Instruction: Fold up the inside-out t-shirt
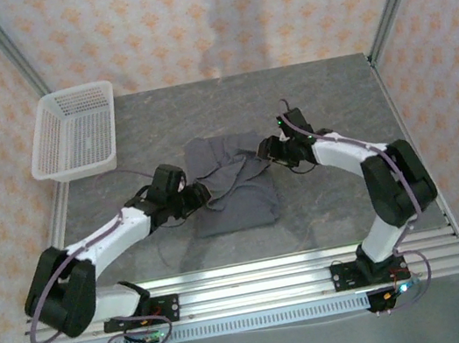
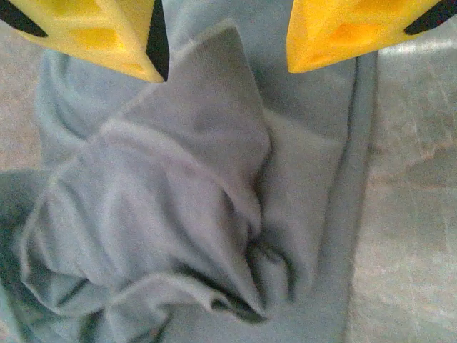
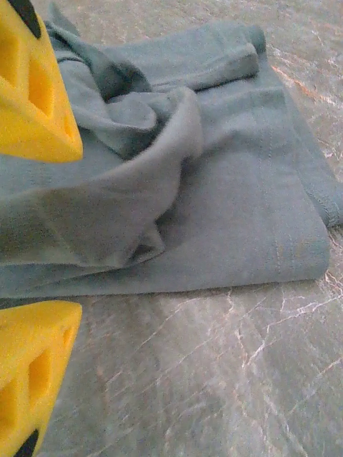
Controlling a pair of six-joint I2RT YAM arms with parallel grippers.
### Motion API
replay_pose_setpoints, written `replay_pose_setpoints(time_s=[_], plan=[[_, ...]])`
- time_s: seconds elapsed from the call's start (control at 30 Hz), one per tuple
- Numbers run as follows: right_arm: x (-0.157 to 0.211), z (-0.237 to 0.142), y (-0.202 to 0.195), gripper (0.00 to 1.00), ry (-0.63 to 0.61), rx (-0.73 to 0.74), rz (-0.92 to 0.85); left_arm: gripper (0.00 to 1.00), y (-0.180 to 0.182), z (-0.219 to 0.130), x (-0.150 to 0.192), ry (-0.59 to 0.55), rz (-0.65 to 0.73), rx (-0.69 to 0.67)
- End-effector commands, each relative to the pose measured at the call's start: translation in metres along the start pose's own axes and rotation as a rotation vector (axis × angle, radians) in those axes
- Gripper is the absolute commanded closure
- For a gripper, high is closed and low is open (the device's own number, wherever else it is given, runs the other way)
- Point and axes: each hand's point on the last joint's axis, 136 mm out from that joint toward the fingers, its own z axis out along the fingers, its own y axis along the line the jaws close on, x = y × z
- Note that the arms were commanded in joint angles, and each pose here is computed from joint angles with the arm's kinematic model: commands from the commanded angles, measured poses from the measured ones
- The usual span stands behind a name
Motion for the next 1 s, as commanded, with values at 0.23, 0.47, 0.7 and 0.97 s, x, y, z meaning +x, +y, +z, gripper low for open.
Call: replay_pose_setpoints(time_s=[0.23, 0.47, 0.7, 0.97], plan=[[-0.013, 0.003, 0.023, 0.77, -0.004, -0.086, 0.006, 0.63, -0.034, 0.04, -0.009, 0.035, -0.025, 0.102], [-0.011, 0.006, 0.026, 0.97, 0.018, -0.104, 0.034, 0.95, -0.048, 0.025, -0.022, -0.009, -0.031, 0.119], [-0.036, 0.015, 0.027, 1.0, -0.001, -0.06, 0.118, 1.0, -0.061, 0.022, -0.087, -0.113, -0.108, 0.102], [-0.074, 0.049, 0.014, 0.94, -0.023, 0.017, 0.104, 0.76, -0.043, 0.071, -0.153, -0.124, -0.203, 0.106]])
